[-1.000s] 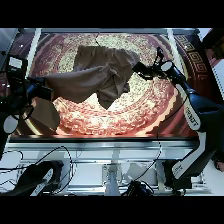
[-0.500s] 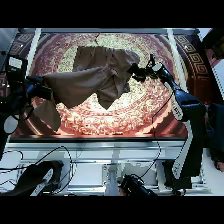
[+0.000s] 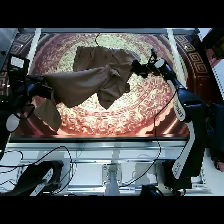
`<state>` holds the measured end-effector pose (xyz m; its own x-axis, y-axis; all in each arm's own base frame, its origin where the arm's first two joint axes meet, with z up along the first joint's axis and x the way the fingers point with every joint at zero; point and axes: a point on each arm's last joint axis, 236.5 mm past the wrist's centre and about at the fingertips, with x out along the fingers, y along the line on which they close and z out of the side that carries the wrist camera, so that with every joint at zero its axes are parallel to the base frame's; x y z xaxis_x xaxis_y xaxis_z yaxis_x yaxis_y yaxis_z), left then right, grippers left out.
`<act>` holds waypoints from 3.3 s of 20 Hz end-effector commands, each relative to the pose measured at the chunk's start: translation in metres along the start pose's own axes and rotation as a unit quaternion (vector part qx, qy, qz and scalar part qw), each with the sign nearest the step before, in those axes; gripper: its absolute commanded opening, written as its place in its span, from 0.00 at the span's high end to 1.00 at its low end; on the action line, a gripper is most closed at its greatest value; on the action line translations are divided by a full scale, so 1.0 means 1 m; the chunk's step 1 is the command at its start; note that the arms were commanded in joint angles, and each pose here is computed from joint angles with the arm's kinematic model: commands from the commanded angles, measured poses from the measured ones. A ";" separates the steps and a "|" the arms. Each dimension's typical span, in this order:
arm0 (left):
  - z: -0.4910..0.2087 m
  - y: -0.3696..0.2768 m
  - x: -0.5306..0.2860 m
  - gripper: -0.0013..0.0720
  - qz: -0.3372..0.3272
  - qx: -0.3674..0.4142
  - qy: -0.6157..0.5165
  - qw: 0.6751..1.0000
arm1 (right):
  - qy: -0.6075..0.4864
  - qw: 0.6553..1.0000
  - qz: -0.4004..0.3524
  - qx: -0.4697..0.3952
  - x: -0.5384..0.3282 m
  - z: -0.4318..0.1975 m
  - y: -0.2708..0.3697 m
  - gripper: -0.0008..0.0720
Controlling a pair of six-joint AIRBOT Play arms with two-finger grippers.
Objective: Fold the clothes and pants, and hang the long-sleeved shirts on hangers.
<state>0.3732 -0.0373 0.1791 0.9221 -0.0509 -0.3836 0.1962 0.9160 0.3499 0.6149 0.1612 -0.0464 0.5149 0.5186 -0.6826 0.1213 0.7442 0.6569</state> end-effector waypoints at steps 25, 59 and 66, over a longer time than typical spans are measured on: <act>0.106 0.013 0.125 0.96 -0.034 -0.392 -0.207 0.896 | -0.016 0.986 0.137 -0.089 -0.197 -0.342 0.105 0.94; -0.180 -0.282 -0.006 0.14 -0.299 -0.312 0.371 0.822 | -0.120 0.974 -0.187 -0.041 -0.281 -0.181 -0.141 0.37; -0.211 -0.307 0.022 0.30 -0.270 -0.355 0.395 0.803 | -0.119 0.974 -0.187 -0.041 -0.281 -0.181 -0.141 0.38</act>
<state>0.2615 -0.2314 -0.0989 0.2132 -0.5096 -0.8336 0.0529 0.8580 -0.5110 0.2995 -0.0127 -0.0053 0.6317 0.0983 -0.7690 0.2761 0.8983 0.3417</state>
